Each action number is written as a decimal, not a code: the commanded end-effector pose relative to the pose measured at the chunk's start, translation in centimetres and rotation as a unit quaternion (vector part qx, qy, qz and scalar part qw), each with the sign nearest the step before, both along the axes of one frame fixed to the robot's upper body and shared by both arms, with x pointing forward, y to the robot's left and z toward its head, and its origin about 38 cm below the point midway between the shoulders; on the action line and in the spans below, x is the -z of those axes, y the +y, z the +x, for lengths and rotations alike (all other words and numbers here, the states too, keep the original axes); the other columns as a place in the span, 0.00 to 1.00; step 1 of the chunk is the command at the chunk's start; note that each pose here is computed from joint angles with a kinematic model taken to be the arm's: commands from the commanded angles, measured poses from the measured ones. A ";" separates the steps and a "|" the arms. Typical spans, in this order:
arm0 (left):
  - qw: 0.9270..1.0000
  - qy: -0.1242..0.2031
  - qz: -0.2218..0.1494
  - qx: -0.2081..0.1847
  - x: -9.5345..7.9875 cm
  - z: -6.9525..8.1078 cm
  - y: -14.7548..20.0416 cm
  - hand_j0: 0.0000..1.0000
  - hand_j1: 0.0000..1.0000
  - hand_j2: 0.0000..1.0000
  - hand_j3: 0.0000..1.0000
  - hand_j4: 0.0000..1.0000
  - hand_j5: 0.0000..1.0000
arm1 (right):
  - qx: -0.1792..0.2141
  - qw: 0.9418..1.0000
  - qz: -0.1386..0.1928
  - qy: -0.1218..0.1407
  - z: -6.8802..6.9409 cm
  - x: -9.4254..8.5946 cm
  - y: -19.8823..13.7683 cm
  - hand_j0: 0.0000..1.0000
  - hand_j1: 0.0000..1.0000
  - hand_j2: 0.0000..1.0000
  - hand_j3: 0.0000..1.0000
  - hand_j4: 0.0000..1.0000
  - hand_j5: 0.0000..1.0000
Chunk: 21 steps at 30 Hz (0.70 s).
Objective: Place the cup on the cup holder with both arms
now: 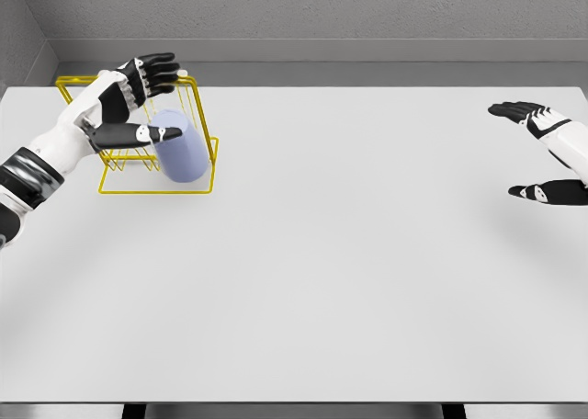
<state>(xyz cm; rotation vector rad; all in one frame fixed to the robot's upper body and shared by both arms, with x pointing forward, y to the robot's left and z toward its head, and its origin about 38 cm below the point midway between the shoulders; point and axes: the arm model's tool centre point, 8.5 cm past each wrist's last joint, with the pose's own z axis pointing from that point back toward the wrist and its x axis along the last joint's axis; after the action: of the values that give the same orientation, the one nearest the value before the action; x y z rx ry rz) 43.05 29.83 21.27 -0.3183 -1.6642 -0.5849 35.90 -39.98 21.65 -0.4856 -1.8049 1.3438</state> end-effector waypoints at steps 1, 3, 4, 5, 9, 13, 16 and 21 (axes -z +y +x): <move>1.000 -0.001 0.000 0.000 -0.1 0.0 0.0 0.93 0.93 0.93 0.93 0.93 0.93 | 0.001 1.000 0.004 0.000 0.0 0.0 -0.1 1.00 1.00 1.00 1.00 1.00 1.00; 1.000 -0.001 0.000 0.002 -0.1 0.0 -0.1 0.93 0.93 0.93 0.93 0.93 0.93 | 0.002 1.000 0.003 0.001 0.0 0.0 -0.1 1.00 1.00 1.00 1.00 1.00 1.00; 1.000 -0.001 -0.001 0.002 -0.2 -0.1 -0.1 0.93 0.93 0.93 0.93 0.93 0.93 | 0.002 1.000 0.003 0.001 0.0 0.0 -0.1 1.00 1.00 1.00 1.00 1.00 1.00; 1.000 -0.002 0.000 0.002 -0.2 -0.1 -0.1 0.93 0.93 0.93 0.93 0.93 0.93 | 0.002 1.000 0.003 0.001 0.0 0.0 -0.1 1.00 1.00 1.00 1.00 1.00 1.00; 1.000 -0.005 0.001 0.005 -0.5 -0.2 -0.1 0.93 0.93 0.93 0.93 0.93 0.93 | 0.003 1.000 0.004 0.001 0.1 0.0 -0.2 1.00 1.00 1.00 1.00 1.00 1.00; 1.000 -0.005 0.003 0.006 -0.5 -0.4 -0.1 0.91 0.91 0.91 0.91 0.91 0.91 | 0.003 1.000 0.004 0.001 0.1 0.0 -0.2 1.00 1.00 1.00 1.00 1.00 1.00; 1.000 -0.005 0.002 0.008 -0.4 -0.4 -0.3 0.83 0.83 0.83 0.83 0.83 0.83 | 0.003 1.000 0.004 0.002 0.1 0.1 -0.2 1.00 1.00 1.00 1.00 1.00 1.00; 1.000 0.001 0.005 0.011 0.0 -0.5 -0.5 0.83 0.83 0.83 0.83 0.83 0.83 | 0.002 1.000 0.003 0.001 0.1 0.0 -0.1 1.00 1.00 1.00 1.00 1.00 1.00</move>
<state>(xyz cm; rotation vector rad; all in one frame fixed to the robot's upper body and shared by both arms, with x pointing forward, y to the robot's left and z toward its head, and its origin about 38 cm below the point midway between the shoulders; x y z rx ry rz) 42.61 29.38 21.40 -0.3275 -1.6619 -0.6097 35.95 -40.09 21.57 -0.4873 -1.8014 1.3414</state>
